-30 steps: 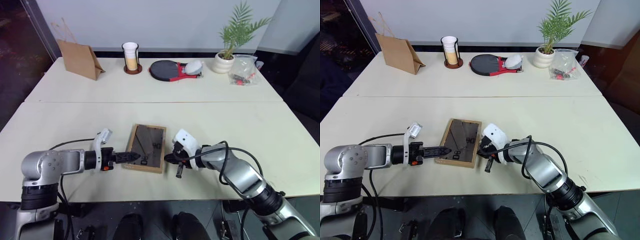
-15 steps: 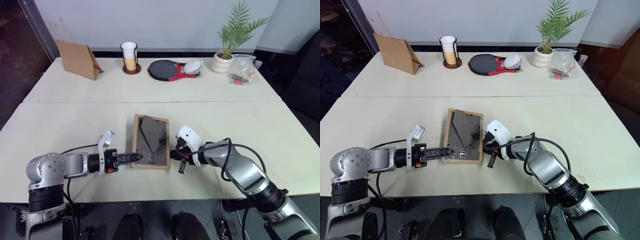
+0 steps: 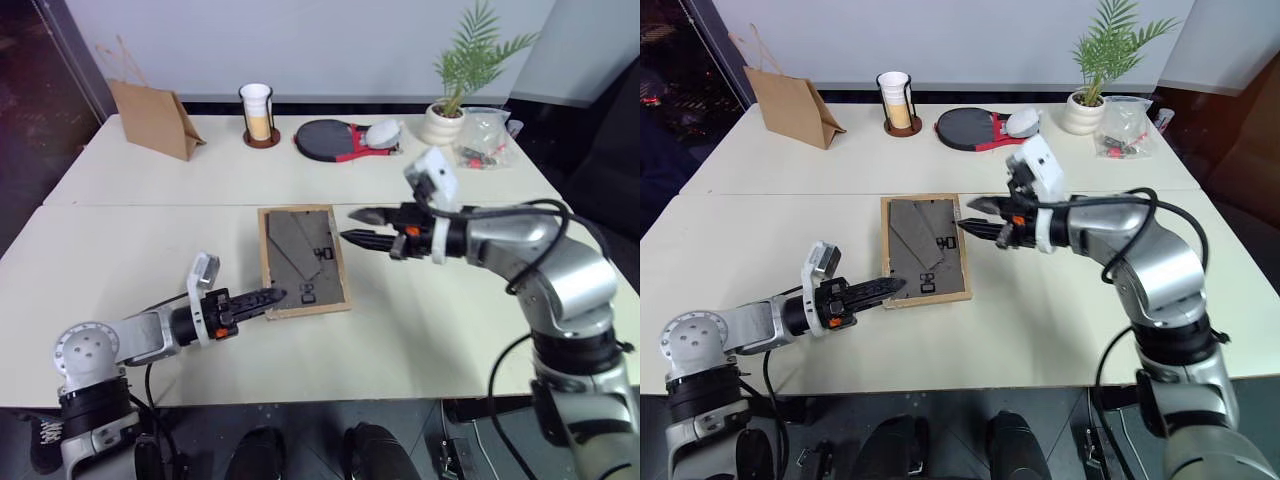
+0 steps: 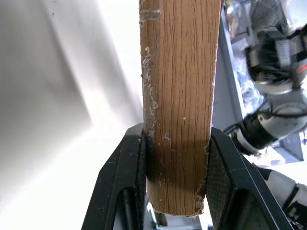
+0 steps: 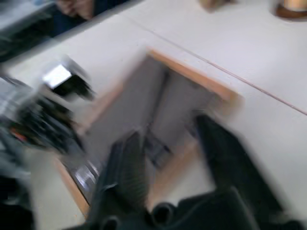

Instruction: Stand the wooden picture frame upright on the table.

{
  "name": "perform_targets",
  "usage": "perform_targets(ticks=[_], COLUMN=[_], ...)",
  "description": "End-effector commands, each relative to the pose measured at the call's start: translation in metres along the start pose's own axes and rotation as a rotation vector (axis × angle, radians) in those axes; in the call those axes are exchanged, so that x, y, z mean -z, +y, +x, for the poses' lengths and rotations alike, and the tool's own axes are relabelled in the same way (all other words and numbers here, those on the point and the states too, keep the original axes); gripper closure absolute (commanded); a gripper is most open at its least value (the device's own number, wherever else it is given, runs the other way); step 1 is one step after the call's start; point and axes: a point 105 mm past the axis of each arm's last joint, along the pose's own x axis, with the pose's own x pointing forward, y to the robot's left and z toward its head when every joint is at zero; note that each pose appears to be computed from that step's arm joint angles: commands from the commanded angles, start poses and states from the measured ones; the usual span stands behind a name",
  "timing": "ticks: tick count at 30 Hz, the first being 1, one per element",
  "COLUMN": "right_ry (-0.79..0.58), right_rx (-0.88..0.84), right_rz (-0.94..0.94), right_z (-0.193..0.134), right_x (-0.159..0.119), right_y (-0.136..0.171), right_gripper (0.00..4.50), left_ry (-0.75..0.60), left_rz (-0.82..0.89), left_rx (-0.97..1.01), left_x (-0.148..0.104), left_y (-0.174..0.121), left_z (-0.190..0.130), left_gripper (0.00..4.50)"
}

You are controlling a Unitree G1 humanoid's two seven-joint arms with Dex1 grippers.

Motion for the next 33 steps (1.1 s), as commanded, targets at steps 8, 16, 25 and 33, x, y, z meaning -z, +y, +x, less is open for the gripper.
perform_targets(ticks=[8,16,25,33], right_ry=[0.008,-0.008,-0.035,-0.047], right_rx=[-0.140,-0.238,-0.235,-0.201], right_rz=[0.071,0.076,0.034,0.032], right_z=[0.032,0.043,0.031,0.010], right_x=[0.010,0.007,-0.010,-0.019], right_y=[0.003,0.023,0.028,0.033], right_gripper=[0.04,0.04,0.04,0.04], left_ry=[0.043,0.039,0.025,0.001], left_rz=[0.041,0.044,0.028,0.010], left_rx=[0.052,0.045,0.032,0.010], left_x=[0.007,0.006,0.005,0.002], left_y=[-0.016,-0.018,-0.019,-0.015], left_z=[0.002,0.007,0.013,0.013], left_gripper=[3.50,3.50,3.50,3.50])
